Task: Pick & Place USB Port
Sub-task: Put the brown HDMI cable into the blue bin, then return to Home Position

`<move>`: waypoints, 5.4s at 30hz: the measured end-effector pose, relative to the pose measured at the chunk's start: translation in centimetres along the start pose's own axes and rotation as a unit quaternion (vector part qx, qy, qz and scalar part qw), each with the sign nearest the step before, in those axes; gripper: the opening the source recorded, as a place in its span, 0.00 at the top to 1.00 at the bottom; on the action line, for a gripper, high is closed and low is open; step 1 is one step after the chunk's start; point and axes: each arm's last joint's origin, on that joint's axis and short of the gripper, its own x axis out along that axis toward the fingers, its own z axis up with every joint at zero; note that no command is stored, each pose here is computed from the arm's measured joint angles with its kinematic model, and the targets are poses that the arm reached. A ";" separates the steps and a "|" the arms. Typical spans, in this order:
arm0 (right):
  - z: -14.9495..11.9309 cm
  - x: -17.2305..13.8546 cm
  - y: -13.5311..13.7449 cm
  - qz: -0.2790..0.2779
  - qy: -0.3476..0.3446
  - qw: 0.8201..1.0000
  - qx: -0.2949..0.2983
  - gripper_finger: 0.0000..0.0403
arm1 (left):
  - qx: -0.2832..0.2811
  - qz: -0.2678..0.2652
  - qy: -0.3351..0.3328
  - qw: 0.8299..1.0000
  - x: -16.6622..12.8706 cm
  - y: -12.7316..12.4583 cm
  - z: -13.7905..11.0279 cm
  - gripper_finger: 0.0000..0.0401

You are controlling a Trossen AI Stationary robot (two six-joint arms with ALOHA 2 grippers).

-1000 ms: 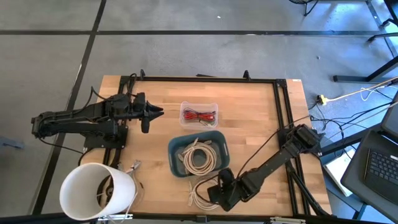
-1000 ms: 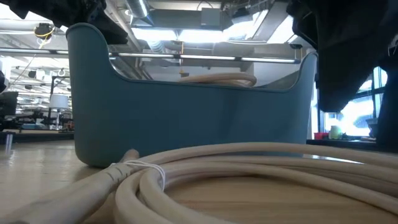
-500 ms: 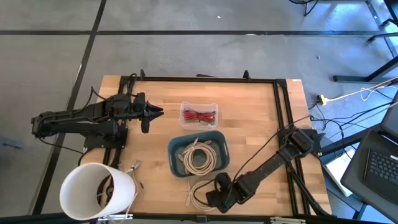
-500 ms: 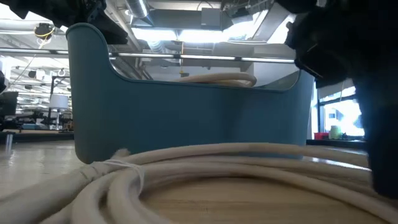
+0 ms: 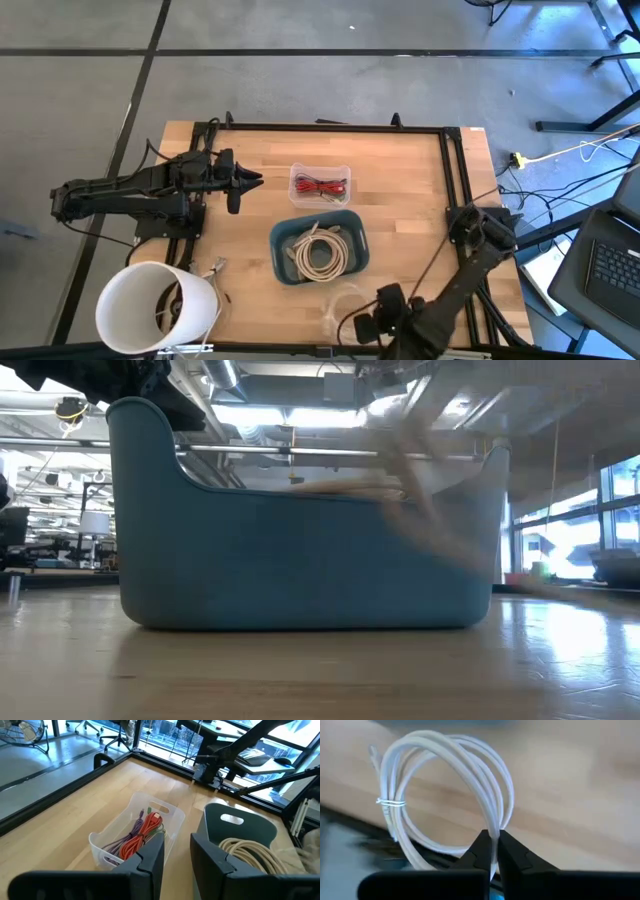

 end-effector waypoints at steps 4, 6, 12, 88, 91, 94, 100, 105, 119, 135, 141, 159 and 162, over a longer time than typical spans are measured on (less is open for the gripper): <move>3.1 -4.9 1.7 0.088 -0.135 0.986 -0.040 0.97 | 0.000 0.000 0.000 1.000 0.0 0.0 0.0 0.79; 5.6 -6.1 2.6 0.085 -0.171 0.980 -0.055 0.97 | 0.000 0.000 0.000 1.000 0.0 0.0 0.0 0.79; 13.7 -4.7 6.0 0.019 -0.129 0.979 -0.155 0.97 | 0.000 0.000 0.000 1.000 0.0 0.0 0.0 0.79; 24.3 2.5 4.9 -0.146 -0.024 0.962 -0.231 0.84 | 0.000 0.000 0.000 1.000 0.0 0.0 0.0 0.79; 24.2 2.6 4.8 -0.145 -0.012 0.960 -0.238 0.96 | 0.000 0.000 0.000 1.000 0.0 0.0 0.0 0.79; 24.2 2.6 4.8 -0.146 -0.012 0.959 -0.244 0.98 | 0.000 0.000 0.000 1.000 0.0 0.0 0.0 0.79; 24.8 2.8 4.9 -0.142 0.002 0.955 -0.261 0.99 | 0.000 0.000 0.000 1.000 0.0 0.0 0.0 0.79; 25.7 3.3 5.8 -0.088 0.023 0.951 -0.296 1.00 | 0.000 0.000 0.000 1.000 0.0 0.0 0.0 0.79; 26.7 3.9 10.0 0.189 0.070 0.885 -0.421 1.00 | 0.000 0.000 0.000 1.000 0.0 0.0 0.0 0.79; 24.2 -7.7 2.7 0.011 -0.090 0.912 -0.401 1.00 | 0.000 0.001 0.002 1.000 0.0 0.0 0.0 0.78; 22.5 -15.5 -0.9 0.123 -0.206 0.888 -0.392 1.00 | 0.000 0.000 0.001 1.000 0.0 0.0 0.0 0.78; 21.2 -17.9 -1.2 0.216 -0.202 0.829 -0.475 1.00 | 0.000 0.001 0.002 1.000 0.1 0.0 0.0 0.78; 21.7 -18.1 -0.4 0.245 -0.207 0.802 -0.504 1.00 | 0.000 0.001 0.002 1.000 0.1 0.0 0.0 0.78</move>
